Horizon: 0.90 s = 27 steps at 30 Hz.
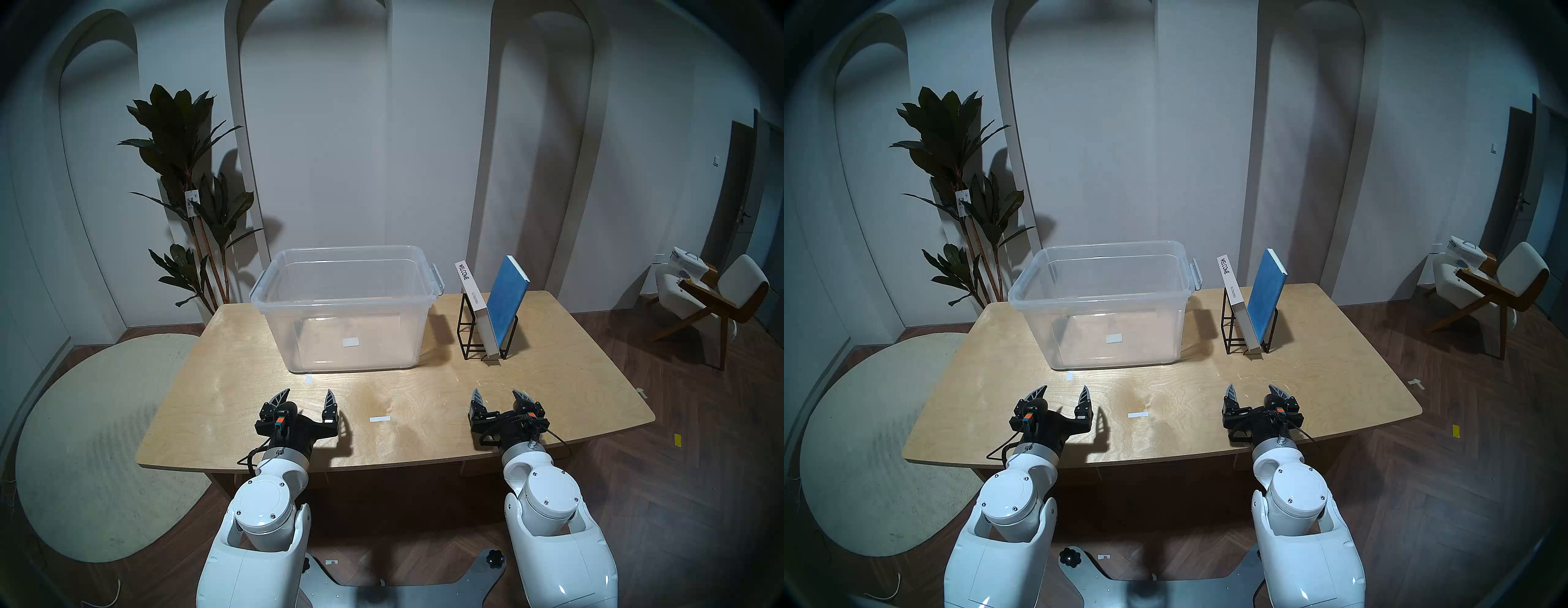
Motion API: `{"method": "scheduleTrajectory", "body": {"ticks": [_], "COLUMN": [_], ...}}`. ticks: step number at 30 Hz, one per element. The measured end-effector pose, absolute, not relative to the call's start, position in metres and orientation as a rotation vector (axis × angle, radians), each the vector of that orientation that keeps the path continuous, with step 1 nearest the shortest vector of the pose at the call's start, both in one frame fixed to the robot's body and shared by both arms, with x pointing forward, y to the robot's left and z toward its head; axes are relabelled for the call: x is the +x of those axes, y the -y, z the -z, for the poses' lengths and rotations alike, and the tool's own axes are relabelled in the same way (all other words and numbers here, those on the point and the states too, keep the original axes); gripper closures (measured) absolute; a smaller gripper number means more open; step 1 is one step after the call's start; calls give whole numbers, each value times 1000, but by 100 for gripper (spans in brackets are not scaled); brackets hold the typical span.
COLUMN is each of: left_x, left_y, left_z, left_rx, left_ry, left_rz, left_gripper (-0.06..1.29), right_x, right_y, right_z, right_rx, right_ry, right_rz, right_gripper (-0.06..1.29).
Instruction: Pack the books into the storage box
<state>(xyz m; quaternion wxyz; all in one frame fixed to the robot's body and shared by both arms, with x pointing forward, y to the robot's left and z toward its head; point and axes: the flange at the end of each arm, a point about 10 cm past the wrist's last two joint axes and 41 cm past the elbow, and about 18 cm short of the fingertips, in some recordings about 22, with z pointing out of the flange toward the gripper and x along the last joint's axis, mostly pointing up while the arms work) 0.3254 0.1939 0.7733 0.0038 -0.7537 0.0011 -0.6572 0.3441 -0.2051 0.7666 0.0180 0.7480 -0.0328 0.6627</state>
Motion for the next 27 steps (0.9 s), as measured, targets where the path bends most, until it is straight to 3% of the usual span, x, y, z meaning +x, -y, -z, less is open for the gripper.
{"method": "scheduleTrajectory", "body": {"ticks": [27], "left_x": [325], "left_y": [-194], "left_z": [-773], "left_rx": [-2363], "left_ry": [-2], "left_rz": [2057], "left_gripper": [-2], "right_x": [412], "right_y": [223], "right_z": [-812], "right_rx": [1959], "right_ry": [118], "right_rz": [-2183], "right_gripper": [-2]}}
